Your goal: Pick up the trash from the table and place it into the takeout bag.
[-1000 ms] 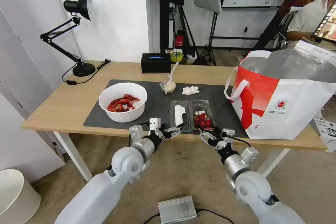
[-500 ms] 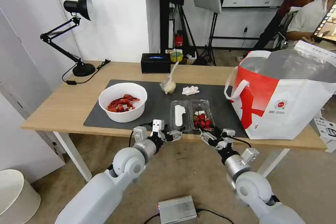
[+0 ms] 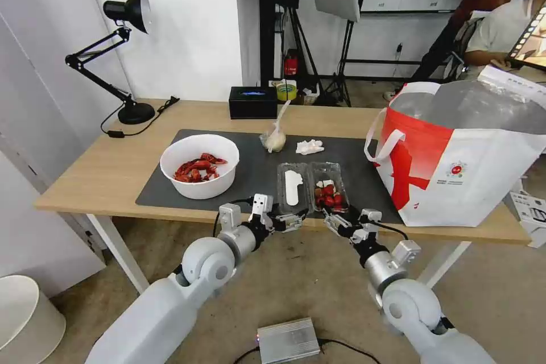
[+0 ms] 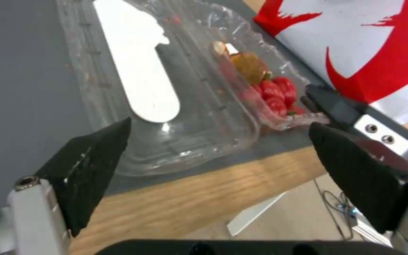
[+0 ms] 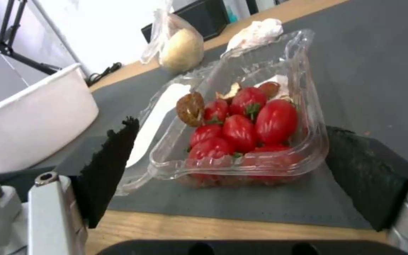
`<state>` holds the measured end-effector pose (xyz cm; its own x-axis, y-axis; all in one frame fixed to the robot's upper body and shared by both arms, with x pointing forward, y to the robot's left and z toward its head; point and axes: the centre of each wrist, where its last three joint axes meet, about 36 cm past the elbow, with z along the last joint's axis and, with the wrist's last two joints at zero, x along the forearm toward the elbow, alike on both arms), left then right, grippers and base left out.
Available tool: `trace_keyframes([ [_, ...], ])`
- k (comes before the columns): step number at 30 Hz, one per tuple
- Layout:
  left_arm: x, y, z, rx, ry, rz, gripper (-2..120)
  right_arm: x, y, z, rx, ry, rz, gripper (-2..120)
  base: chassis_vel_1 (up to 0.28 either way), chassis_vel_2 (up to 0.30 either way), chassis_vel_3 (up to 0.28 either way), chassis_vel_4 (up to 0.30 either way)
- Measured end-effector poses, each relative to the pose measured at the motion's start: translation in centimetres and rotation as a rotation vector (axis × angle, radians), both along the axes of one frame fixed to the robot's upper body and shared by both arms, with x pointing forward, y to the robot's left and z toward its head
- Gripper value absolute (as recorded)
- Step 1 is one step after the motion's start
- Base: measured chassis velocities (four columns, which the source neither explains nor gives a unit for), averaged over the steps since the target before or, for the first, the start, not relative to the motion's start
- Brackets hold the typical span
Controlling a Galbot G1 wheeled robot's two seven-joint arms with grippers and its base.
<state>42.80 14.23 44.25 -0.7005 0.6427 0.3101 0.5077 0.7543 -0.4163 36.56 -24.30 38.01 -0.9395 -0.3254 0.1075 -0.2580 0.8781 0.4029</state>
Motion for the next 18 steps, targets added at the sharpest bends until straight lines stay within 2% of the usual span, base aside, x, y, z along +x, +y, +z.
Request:
trace_keyframes([
  [9, 0.2, 0.2, 0.5, -0.019, -0.004, 0.012, 99, 0.0, 0.1, 0.0, -0.002, -0.003, 0.001, 91, 0.000, 0.000, 0.000, 0.000],
  [11, 0.3, 2.0, 0.2, 0.100, -0.073, 0.039, 99, -0.1, 0.0, 0.0, -0.004, -0.006, 0.001, 91, 0.000, 0.000, 0.000, 0.000],
  [12, 0.3, 2.0, 0.2, 0.100, -0.073, 0.039, 99, -0.1, 0.0, 0.0, -0.004, -0.006, 0.001, 91, 0.000, 0.000, 0.000, 0.000],
  [14, 0.1, 3.6, 0.1, 0.182, -0.120, 0.035, 99, -0.1, 0.0, 0.0, -0.003, -0.009, 0.001, 91, 0.000, 0.000, 0.000, 0.000],
  [18, -0.3, 4.2, 0.0, 0.221, -0.129, 0.012, 99, -0.2, 0.2, -0.1, 0.001, -0.010, 0.002, 91, 0.000, 0.000, 0.000, 0.000],
])
